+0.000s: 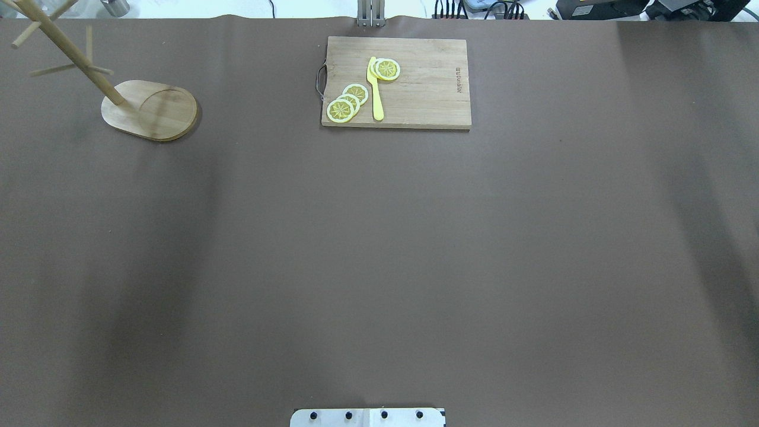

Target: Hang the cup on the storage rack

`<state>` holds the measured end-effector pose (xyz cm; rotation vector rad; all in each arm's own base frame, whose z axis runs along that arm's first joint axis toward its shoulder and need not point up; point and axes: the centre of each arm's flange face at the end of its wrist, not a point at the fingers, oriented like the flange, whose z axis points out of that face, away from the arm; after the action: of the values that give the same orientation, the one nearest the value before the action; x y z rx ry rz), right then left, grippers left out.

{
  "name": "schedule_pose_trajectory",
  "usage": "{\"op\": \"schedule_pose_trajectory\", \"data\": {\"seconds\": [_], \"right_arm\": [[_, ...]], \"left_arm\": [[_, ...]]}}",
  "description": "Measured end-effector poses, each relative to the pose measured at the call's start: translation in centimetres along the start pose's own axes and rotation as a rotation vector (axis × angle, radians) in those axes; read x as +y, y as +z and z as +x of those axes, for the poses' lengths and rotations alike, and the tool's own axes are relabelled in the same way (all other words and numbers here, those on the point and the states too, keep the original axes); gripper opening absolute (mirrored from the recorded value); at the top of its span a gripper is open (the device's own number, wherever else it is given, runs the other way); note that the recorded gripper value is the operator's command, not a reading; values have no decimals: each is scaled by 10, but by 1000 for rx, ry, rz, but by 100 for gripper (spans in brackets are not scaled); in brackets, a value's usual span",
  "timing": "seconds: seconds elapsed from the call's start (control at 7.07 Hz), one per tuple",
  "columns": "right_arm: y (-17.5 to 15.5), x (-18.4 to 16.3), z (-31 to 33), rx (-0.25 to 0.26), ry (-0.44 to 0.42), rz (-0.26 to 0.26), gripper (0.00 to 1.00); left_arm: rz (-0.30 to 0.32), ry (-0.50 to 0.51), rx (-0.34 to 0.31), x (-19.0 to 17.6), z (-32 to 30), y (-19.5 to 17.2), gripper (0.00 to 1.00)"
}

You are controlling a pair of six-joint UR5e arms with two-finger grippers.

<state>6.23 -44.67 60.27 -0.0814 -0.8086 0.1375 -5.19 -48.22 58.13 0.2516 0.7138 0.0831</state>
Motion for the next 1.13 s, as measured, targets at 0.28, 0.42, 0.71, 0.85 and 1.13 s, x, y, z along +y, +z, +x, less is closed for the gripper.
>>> {"op": "schedule_pose_trajectory", "data": {"seconds": [0.28,0.42,0.71,0.85,1.13], "right_arm": [[0,0,0,-2,1,0,100],[0,0,0,-3,1,0,100],[0,0,-1,-3,-1,1,100],[0,0,-1,-3,0,1,100],[-1,0,-1,-4,0,1,100]], "left_arm": [[5,7,0,2,-1,0,98],[7,10,0,2,-1,1,98],[9,13,0,2,-1,1,99],[9,11,0,2,-1,2,99],[1,3,0,1,-5,6,98]]}}
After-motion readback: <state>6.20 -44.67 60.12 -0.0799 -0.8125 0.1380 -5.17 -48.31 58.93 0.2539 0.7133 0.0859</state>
